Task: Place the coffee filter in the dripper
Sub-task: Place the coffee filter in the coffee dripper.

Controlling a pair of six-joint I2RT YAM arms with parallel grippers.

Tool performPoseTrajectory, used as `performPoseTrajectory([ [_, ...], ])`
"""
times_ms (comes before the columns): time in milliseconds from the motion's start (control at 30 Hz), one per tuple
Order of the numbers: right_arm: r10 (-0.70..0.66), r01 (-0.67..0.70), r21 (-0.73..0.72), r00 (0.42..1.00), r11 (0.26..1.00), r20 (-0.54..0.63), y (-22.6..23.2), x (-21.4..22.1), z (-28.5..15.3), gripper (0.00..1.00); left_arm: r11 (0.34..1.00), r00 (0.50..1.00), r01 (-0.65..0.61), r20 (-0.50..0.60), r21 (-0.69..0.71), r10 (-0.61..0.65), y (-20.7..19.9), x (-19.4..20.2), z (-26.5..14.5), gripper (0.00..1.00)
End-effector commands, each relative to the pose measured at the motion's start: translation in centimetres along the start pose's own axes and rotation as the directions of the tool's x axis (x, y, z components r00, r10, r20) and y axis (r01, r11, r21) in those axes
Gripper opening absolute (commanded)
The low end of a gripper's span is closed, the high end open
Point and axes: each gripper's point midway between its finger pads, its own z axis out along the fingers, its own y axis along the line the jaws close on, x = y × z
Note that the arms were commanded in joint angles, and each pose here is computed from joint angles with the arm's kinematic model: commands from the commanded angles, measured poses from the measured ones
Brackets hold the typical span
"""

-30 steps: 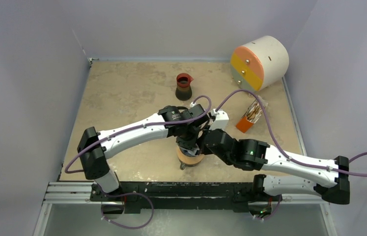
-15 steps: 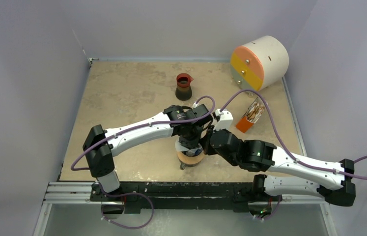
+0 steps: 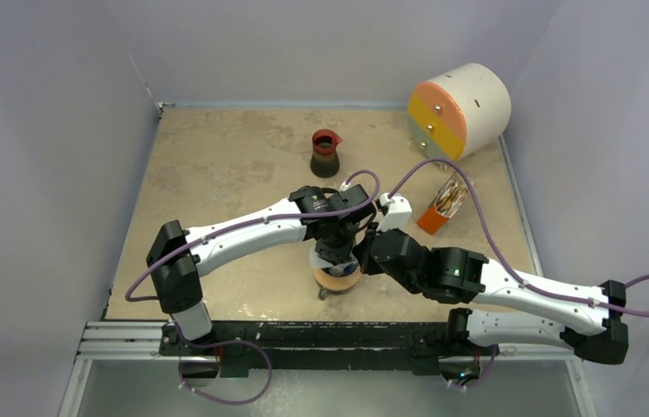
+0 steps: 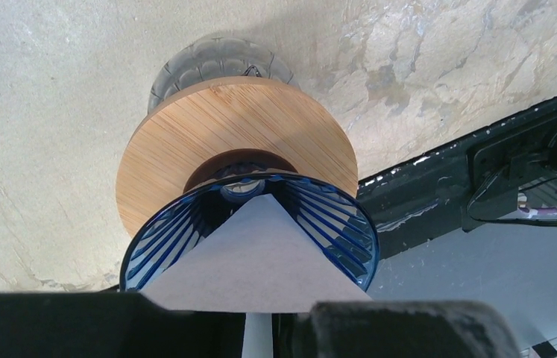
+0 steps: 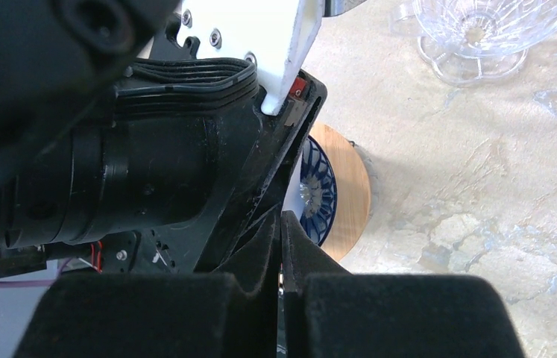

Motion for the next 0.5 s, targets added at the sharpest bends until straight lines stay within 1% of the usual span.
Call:
performPoseTrajectory([
  [0, 0.038, -0.036, -0.025, 0.998, 0.999, 0.056, 1.2, -2.0, -0.4, 0.00, 1.000, 1.000, -0.022, 0.007, -0.014, 0.023, 0.3, 0.0, -1.0, 0.16],
  [200, 0.051, -0.050, -0.014, 0.998, 0.999, 0.042, 0.9, -1.1, 0.2, 0.00, 0.999, 1.000, -0.030, -0.003, -0.032, 0.030, 0.8, 0.3, -1.0, 0.22],
  [367, 0.054, -0.054, -0.008, 0.998, 0.998, 0.037, 0.7, -0.8, 0.3, 0.00, 0.998, 0.999, -0.035, -0.006, -0.045, 0.035, 1.0, 0.4, -0.9, 0.28],
  [467, 0.056, -0.056, -0.004, 0.998, 0.998, 0.026, 0.5, -0.4, 0.4, 0.00, 0.998, 0.999, -0.036, -0.014, -0.050, 0.035, 1.1, 0.5, -0.7, 0.30],
])
